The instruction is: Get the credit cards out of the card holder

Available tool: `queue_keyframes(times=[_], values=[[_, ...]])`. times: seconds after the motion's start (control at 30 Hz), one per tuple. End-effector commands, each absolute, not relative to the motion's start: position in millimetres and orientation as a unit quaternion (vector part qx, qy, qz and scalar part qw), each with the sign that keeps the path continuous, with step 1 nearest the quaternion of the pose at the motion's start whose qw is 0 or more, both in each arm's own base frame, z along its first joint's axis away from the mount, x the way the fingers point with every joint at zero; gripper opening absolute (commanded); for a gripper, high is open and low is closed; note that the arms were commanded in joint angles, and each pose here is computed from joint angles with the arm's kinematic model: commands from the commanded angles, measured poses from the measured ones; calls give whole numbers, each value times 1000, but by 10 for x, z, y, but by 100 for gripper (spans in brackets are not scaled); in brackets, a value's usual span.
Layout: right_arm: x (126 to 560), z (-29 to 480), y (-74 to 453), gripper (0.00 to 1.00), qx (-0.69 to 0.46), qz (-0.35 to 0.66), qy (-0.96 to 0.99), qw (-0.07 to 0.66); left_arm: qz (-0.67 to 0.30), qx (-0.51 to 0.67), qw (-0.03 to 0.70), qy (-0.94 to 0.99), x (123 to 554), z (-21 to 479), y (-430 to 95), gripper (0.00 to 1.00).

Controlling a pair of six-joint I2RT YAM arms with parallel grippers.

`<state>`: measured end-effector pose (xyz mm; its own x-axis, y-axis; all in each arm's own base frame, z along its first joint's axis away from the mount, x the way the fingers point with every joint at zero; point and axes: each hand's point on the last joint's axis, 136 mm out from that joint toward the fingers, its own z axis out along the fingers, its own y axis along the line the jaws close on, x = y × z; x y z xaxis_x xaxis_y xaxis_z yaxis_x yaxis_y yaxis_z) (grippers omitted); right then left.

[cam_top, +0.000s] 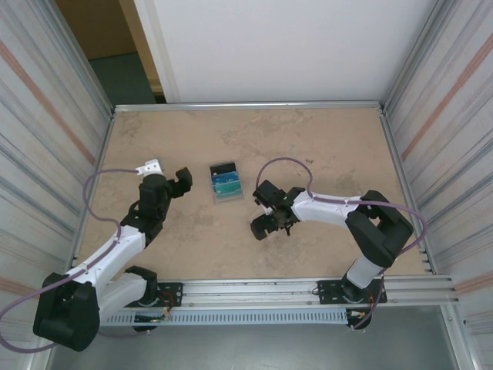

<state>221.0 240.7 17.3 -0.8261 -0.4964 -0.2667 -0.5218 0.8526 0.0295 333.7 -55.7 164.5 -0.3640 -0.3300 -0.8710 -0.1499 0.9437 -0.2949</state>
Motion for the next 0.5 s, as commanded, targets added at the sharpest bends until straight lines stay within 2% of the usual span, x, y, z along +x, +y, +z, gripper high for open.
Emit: queue_keyframes(times=[0.0, 0.27, 0.47], values=[[2121, 62, 2397, 89, -278, 35, 953, 114, -77, -177, 552, 811, 3363, 1818, -473, 99], [2224, 237, 2438, 72, -272, 55, 944, 180, -99, -181, 549, 810, 3360, 1971, -524, 99], [2365, 460, 2518, 68, -255, 91, 927, 261, -135, -160, 542, 814, 3354, 2088, -686, 99]])
